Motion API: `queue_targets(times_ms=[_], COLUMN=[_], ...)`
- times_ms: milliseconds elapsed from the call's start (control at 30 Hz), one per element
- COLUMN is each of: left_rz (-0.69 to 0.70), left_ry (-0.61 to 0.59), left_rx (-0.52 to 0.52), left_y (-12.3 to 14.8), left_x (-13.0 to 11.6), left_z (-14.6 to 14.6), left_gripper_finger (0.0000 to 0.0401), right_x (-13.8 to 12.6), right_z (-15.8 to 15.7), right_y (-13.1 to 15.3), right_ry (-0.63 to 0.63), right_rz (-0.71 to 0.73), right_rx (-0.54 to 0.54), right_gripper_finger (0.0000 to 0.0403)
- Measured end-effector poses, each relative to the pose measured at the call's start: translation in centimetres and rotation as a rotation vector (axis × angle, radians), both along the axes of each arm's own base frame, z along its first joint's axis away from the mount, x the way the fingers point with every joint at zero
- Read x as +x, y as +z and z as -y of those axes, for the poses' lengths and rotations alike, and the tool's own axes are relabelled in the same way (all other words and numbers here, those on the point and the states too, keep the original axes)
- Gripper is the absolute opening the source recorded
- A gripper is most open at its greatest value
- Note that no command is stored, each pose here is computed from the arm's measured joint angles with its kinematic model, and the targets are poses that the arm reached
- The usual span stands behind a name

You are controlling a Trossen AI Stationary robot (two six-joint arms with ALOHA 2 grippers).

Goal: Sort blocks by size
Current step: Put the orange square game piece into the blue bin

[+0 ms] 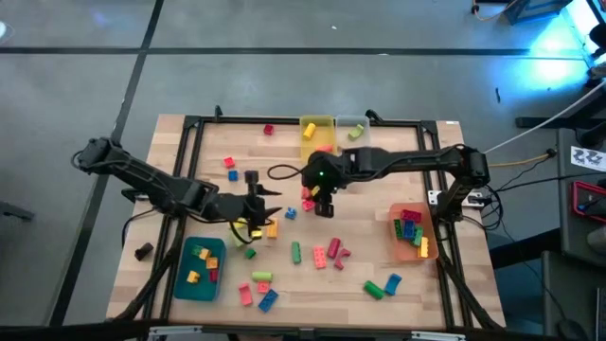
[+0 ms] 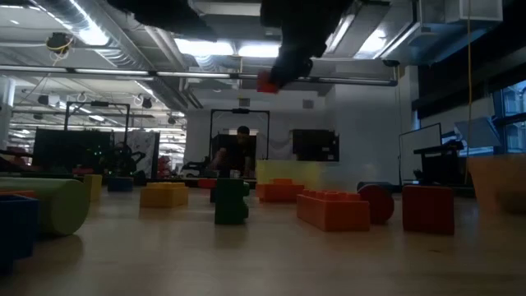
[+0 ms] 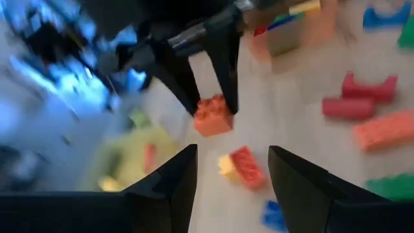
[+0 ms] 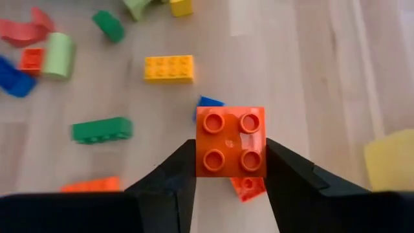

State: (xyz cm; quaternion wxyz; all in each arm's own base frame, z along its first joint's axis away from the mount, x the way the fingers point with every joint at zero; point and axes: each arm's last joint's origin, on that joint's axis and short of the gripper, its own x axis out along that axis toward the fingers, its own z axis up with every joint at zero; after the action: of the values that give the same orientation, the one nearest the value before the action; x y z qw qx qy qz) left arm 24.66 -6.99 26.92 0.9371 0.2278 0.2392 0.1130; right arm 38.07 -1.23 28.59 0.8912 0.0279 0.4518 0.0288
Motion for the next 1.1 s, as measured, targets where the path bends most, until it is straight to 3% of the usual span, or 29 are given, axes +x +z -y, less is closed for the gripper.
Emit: queue_targets(times_ms=[233, 400, 567, 700, 967, 1100], left_rz=[-0.044, -0.054, -0.084, -0.106, -0.111, -0.113], left_ry=[-0.105, -0.149, -0.192, -0.194, -0.165, -0.152], left_rx=[0.265, 0.399, 0.521, 0.552, 0.559, 0.554], left_y=[-1.0, -2.3, -3.4, -4.2, -4.9, -4.9], left_x=[2.2, 4.0, 5.2, 5.9, 6.6, 6.7], left_z=[0.3, 0.6, 0.8, 0.6, -0.3, -0.7], left_gripper_finger=[0.0172, 0.0172, 0.0172, 0.0172, 0.0172, 0.0172], right_x=[0.0, 0.1, 0.1, 0.1, 0.2, 0.2], right_z=[-0.4, -0.4, -0.4, -0.4, -0.4, -0.4], right_y=[0.6, 0.7, 0.7, 0.7, 0.7, 0.7], right_ry=[0.031, 0.031, 0.014, -0.009, -0.010, -0.011], right_rz=[0.000, 0.015, 0.013, 0.008, 0.016, 0.016], right_rx=[0.131, 0.142, 0.160, 0.181, 0.182, 0.182], right_gripper_finger=[0.0167, 0.0147, 0.0159, 0.0171, 0.0144, 0.0162])
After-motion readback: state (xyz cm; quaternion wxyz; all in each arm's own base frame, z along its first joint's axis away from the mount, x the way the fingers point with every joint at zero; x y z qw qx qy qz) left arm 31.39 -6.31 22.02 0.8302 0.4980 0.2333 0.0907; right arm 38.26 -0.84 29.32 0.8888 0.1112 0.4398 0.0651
